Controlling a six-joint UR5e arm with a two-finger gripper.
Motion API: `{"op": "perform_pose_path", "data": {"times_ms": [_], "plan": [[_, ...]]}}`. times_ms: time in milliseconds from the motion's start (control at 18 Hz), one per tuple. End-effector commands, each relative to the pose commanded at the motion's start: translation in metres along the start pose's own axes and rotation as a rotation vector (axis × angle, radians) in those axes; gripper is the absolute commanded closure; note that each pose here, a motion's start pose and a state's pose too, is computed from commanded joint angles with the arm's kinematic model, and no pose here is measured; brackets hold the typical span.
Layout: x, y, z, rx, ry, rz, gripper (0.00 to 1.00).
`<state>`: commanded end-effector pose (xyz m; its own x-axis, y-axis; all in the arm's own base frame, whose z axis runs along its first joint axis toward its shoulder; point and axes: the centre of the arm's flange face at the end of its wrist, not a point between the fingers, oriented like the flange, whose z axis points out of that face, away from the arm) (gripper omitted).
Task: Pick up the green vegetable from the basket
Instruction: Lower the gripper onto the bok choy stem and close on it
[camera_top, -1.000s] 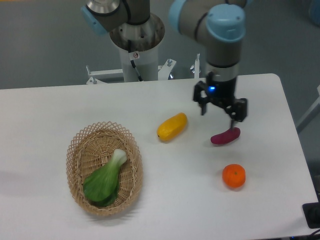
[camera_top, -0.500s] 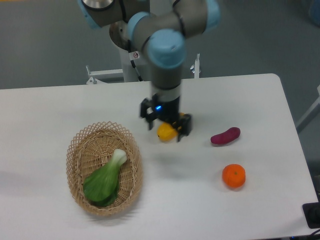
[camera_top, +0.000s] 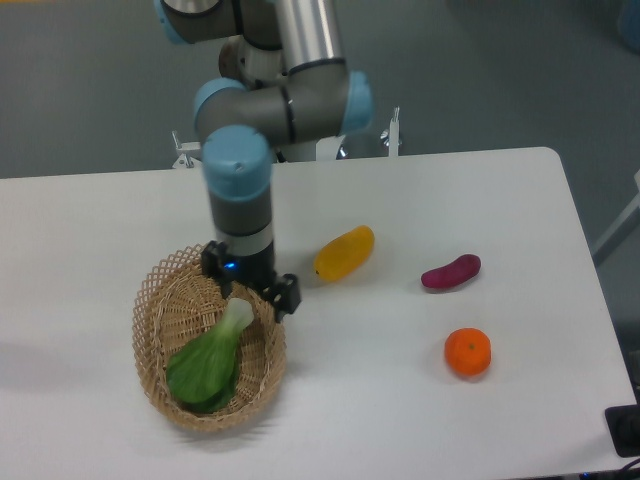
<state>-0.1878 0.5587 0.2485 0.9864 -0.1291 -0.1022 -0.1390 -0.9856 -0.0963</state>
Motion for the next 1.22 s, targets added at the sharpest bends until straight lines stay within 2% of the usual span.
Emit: {"op": "perform_pose_path", "data": {"times_ms": [833, 944, 1222], "plan": [[0.005, -0.005, 0.036, -0.026, -0.006, -0.016, 0.0], [0.005, -0.005, 0.036, -0.035, -0.018, -0.013, 0.09], [0.005, -0.007, 0.034, -0.031, -0.023, 0.002, 0.43]]}}
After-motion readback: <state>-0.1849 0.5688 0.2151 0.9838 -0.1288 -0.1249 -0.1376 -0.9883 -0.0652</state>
